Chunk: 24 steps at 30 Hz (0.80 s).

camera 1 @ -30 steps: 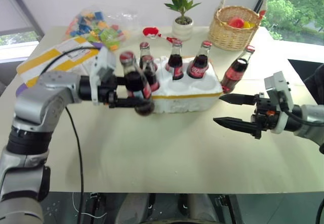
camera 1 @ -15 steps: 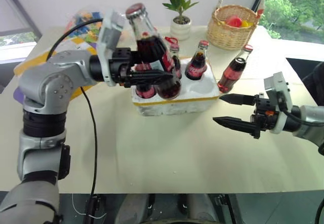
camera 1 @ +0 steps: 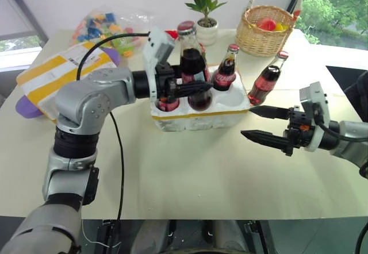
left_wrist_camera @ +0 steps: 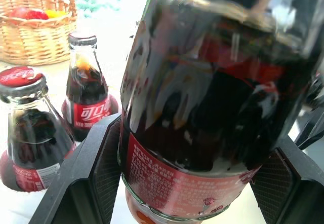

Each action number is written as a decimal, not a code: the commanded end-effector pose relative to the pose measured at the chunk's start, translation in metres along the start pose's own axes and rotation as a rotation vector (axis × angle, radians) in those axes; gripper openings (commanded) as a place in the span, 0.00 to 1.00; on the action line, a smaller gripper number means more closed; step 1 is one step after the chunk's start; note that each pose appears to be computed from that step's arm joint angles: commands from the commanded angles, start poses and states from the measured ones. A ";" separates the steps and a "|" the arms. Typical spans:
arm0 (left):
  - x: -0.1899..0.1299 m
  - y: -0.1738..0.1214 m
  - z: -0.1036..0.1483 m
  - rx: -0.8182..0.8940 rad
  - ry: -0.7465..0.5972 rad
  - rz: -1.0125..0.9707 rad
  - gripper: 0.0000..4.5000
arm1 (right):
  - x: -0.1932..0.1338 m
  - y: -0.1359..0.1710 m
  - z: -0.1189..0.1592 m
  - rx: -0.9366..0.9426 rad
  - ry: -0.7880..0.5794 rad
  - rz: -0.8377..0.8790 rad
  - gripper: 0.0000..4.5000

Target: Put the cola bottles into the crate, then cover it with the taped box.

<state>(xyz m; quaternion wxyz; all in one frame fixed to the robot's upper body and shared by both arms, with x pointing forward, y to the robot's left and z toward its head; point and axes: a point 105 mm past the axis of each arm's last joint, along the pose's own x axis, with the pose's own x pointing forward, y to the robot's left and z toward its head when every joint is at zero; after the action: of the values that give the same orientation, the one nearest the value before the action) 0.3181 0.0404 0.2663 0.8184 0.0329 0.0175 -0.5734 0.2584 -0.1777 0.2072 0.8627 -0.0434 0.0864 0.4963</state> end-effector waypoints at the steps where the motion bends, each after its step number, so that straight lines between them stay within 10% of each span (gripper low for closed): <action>1: 0.001 -0.006 0.013 0.061 -0.029 0.020 0.63 | -0.002 0.004 0.011 -0.035 -0.042 -0.001 1.00; 24: 0.021 0.013 -0.029 0.008 0.156 0.100 0.63 | -0.004 0.002 0.009 -0.019 -0.062 -0.046 1.00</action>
<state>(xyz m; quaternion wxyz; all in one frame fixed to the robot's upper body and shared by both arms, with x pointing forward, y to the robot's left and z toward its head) 0.3373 0.0289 0.2576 0.8469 0.0778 0.0368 -0.5247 0.2595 -0.1806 0.2024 0.8754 -0.0278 0.0886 0.4743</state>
